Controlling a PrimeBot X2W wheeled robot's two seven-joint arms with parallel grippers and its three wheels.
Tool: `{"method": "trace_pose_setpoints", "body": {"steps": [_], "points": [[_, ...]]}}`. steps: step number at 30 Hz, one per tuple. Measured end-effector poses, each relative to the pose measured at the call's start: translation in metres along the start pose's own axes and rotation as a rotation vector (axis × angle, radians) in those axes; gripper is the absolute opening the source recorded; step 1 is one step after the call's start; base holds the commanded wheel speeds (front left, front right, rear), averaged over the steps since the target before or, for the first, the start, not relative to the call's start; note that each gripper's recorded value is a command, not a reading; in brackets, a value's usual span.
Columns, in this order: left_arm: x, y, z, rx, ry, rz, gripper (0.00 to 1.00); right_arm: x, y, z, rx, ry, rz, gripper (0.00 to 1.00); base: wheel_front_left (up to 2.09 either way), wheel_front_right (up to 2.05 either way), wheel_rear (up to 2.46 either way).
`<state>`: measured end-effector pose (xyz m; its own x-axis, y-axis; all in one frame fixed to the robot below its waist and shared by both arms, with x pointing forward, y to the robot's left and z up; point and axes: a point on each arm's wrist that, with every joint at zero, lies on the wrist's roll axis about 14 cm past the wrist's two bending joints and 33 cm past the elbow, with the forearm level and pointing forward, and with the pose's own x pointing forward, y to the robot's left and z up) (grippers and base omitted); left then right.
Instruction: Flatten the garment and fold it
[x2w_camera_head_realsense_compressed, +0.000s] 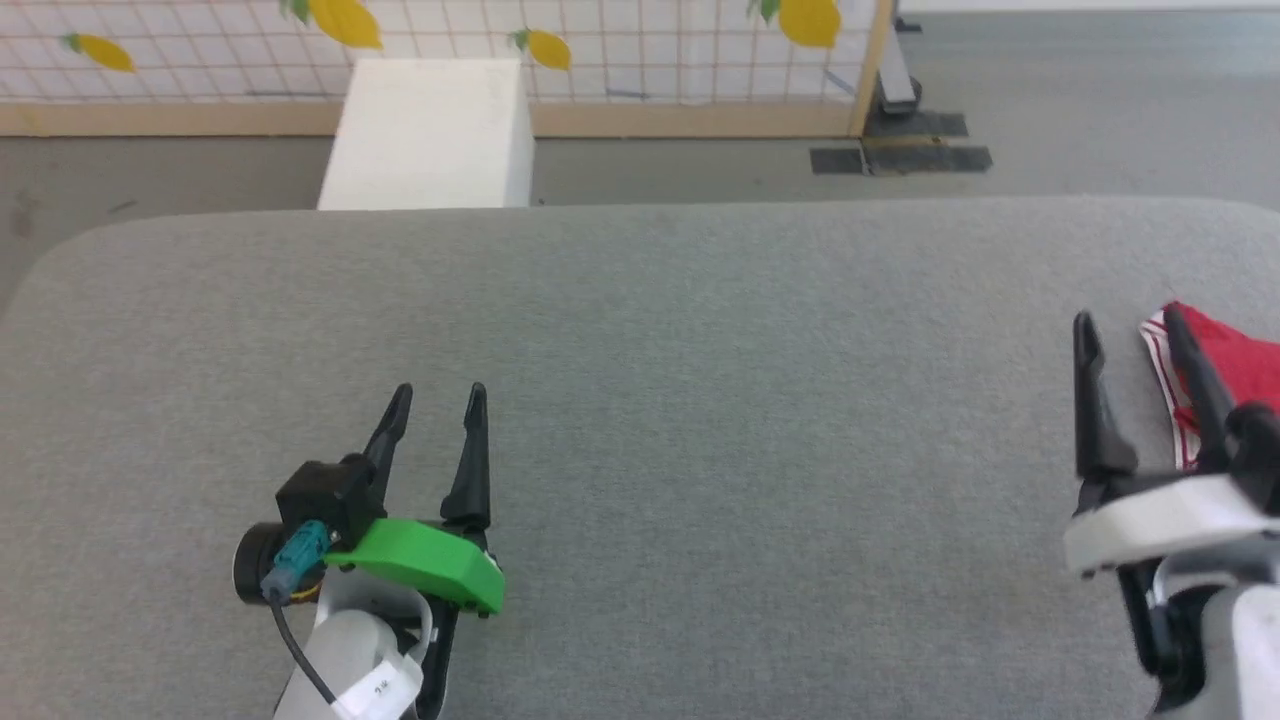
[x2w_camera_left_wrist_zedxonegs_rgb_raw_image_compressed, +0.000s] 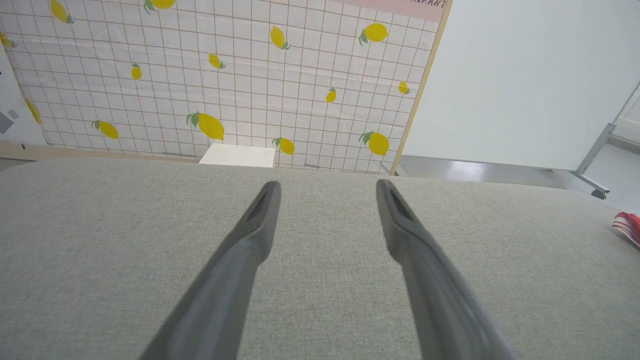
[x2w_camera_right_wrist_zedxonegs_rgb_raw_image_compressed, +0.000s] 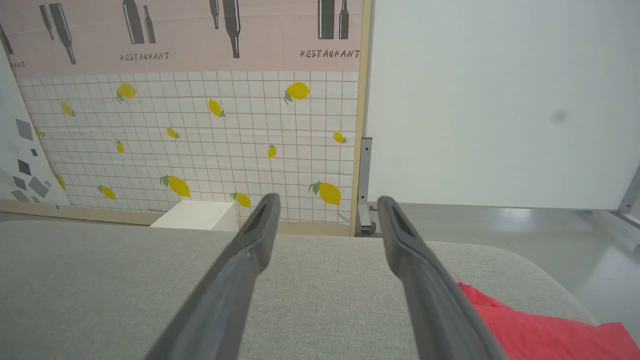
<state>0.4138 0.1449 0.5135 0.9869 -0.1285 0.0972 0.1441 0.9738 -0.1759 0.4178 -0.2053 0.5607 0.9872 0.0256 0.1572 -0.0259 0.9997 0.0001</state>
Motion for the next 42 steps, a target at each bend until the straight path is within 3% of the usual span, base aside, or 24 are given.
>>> {"method": "trace_pose_setpoints", "body": {"steps": [13,26,27,42], "points": [[-0.032,0.017,0.007,0.004,-0.013,0.078,1.00,-0.035,0.034,-0.019,0.057,0.038,0.065,1.00,0.00,0.00,0.00],[-0.035,0.018,0.000,-0.017,0.007,0.087,1.00,-0.041,0.038,-0.030,0.094,0.075,0.071,1.00,0.00,0.00,0.00],[-0.035,0.018,0.000,-0.018,0.010,0.088,0.00,-0.042,0.038,-0.031,0.096,0.077,0.072,0.00,0.00,0.00,0.00],[-0.035,0.017,0.000,-0.018,0.010,0.086,0.00,-0.042,0.037,-0.031,0.095,0.077,0.070,0.00,0.00,0.00,0.00]]}}
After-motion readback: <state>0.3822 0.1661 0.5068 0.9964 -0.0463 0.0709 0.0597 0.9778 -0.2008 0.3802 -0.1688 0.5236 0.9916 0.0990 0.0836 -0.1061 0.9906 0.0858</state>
